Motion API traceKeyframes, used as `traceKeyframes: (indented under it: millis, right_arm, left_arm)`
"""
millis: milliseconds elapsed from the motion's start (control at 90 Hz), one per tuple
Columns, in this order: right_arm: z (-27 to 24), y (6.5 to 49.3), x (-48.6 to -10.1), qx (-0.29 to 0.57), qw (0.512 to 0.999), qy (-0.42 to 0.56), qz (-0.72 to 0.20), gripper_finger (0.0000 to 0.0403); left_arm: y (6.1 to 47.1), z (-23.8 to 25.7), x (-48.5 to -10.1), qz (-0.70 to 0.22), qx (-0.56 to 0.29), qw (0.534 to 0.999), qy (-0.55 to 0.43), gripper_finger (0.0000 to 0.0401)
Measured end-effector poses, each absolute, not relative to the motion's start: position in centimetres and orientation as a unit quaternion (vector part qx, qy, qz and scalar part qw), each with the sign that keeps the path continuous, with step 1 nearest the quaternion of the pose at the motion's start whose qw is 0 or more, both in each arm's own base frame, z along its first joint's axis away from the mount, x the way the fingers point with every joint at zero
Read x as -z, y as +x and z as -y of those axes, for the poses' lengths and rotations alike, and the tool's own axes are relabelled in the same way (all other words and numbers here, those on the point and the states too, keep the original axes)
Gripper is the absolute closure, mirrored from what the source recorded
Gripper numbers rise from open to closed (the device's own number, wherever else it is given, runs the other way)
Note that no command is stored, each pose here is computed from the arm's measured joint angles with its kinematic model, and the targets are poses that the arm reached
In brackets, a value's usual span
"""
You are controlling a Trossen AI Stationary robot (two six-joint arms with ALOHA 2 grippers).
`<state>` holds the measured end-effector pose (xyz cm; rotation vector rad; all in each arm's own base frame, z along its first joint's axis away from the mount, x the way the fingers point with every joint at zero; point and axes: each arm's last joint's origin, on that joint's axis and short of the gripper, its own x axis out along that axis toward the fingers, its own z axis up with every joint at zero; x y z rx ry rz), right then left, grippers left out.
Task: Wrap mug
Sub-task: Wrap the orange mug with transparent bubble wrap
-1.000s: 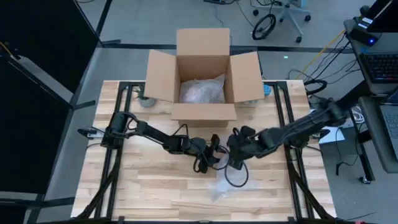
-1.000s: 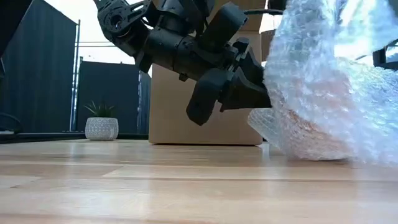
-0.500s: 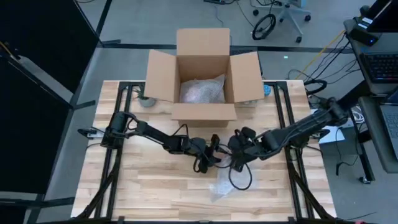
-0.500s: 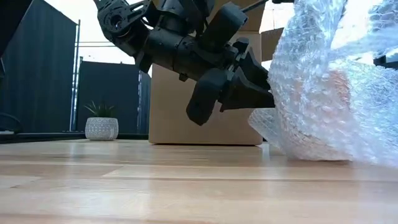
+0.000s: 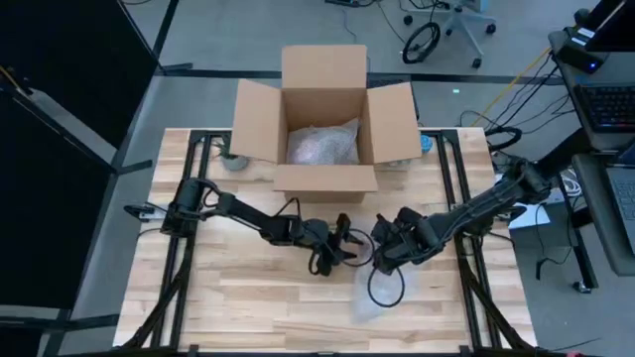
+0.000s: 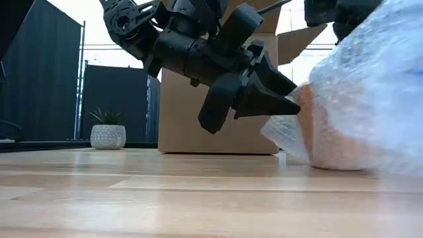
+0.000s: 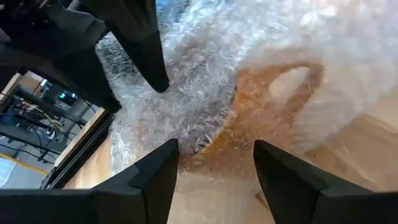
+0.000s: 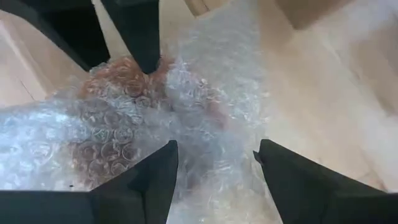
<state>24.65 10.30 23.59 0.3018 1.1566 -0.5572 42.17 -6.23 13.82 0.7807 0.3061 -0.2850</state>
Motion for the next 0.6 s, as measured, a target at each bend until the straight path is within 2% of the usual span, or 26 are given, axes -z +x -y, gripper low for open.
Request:
traceKeyframes:
  millis: [389,600]
  right_arm:
    - [-9.4,24.4,-18.5,0.27,0.777,0.243,-0.514,0.016]
    - [-8.8,23.4,-15.3,0.278,0.776,0.285,-0.49,0.0162]
  left_arm:
    - [42.2,6.3,-13.9,-0.143,0.141,0.904,0.378,0.0207]
    - [42.2,6.3,-13.8,-0.145,0.14,0.904,0.378,0.0207]
